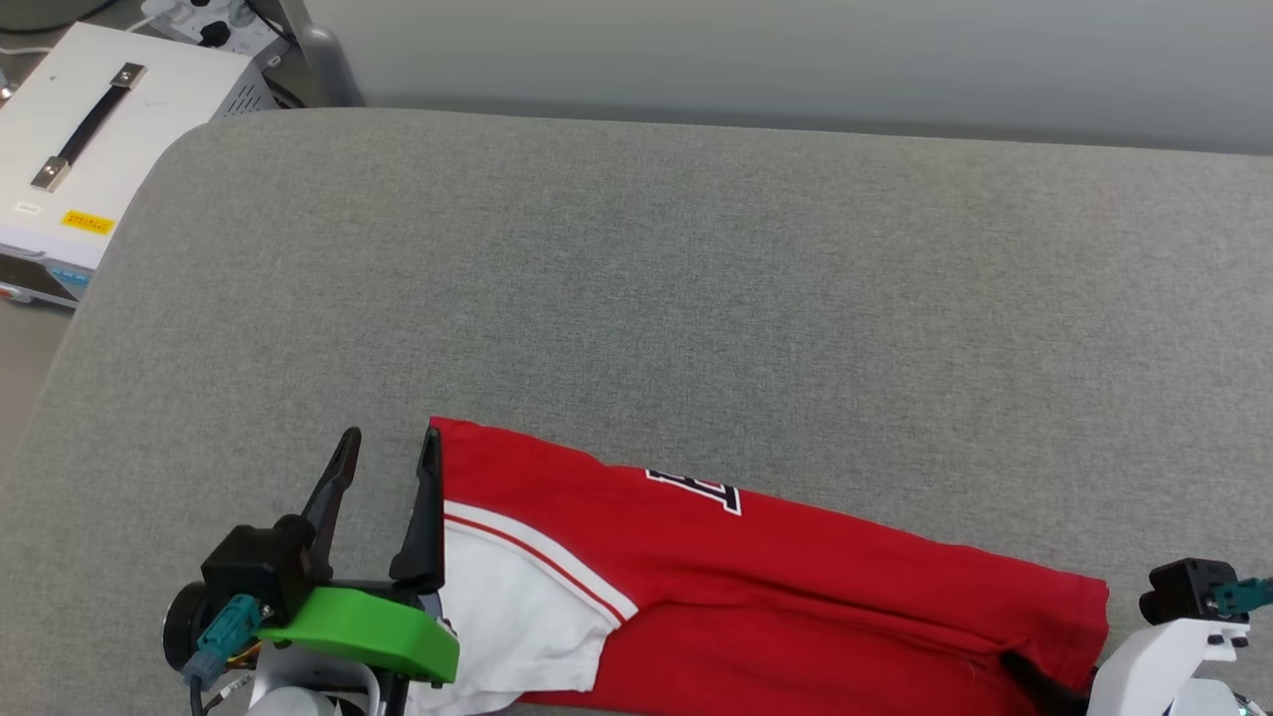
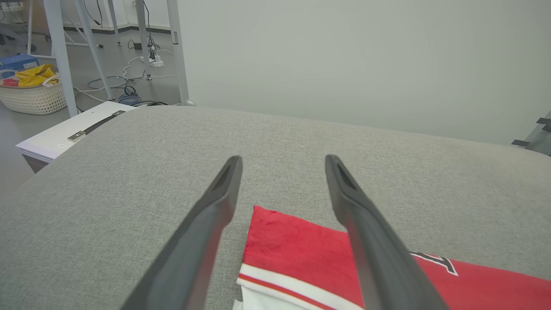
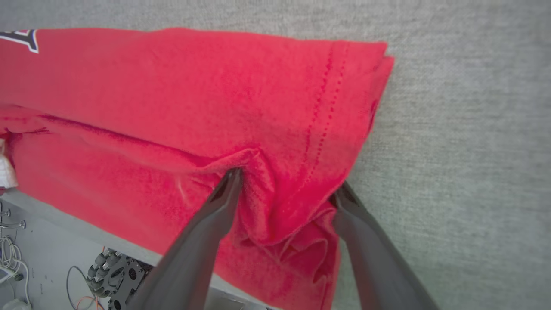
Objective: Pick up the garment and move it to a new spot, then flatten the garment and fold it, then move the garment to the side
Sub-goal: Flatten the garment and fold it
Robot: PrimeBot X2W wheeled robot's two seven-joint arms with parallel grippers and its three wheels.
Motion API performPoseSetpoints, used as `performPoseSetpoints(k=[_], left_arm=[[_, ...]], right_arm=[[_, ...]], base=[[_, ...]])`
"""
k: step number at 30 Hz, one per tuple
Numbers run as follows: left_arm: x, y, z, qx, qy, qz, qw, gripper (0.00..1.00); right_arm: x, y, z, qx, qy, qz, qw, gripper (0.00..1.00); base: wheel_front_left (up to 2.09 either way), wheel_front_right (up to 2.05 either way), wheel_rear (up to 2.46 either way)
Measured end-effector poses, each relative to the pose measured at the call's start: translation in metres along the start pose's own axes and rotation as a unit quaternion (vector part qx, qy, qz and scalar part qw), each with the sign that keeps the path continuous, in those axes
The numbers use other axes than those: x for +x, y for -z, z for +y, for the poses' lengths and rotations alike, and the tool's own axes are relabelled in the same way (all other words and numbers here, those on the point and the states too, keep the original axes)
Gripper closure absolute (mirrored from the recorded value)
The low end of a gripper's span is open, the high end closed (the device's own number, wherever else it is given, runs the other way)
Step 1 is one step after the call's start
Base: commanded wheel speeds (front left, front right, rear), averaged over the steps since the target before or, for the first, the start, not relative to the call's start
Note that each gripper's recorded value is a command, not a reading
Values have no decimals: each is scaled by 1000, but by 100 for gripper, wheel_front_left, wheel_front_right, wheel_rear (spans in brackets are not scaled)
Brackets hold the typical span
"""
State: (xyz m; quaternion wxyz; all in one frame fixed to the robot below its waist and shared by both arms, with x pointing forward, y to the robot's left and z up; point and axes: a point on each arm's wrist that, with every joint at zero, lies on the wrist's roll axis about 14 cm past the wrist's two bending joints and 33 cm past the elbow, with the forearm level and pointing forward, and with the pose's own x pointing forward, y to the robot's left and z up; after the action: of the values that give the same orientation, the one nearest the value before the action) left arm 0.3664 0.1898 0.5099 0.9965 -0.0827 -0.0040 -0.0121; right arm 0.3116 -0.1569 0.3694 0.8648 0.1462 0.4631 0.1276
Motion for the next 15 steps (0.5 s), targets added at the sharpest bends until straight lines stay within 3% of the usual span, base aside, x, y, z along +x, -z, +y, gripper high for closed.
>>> performPoseSetpoints(k=[2,3,4,5,15], left_arm=[[0,4,0,0,-2,5,1000,0],[0,5,1,0,-3,7,1000,0],[1,6,1,1,-2,8,1000,0],[1,7,1,2,-1,8,1000,0],[-3,-1,5,23,-5,-4,1000,0]], right_arm=[[6,7,1,4,-3,17,1000,0],[7,8,0,4,-3,23,1000,51],[9,9,1,4,-4,28,1000,70],[10,11,2,6,-7,33,999,99],[4,-5,10,-10,-17,8,1000,100]], base=[[0,0,0],[0,0,0],[0,0,0],[0,0,0],[0,0,0]])
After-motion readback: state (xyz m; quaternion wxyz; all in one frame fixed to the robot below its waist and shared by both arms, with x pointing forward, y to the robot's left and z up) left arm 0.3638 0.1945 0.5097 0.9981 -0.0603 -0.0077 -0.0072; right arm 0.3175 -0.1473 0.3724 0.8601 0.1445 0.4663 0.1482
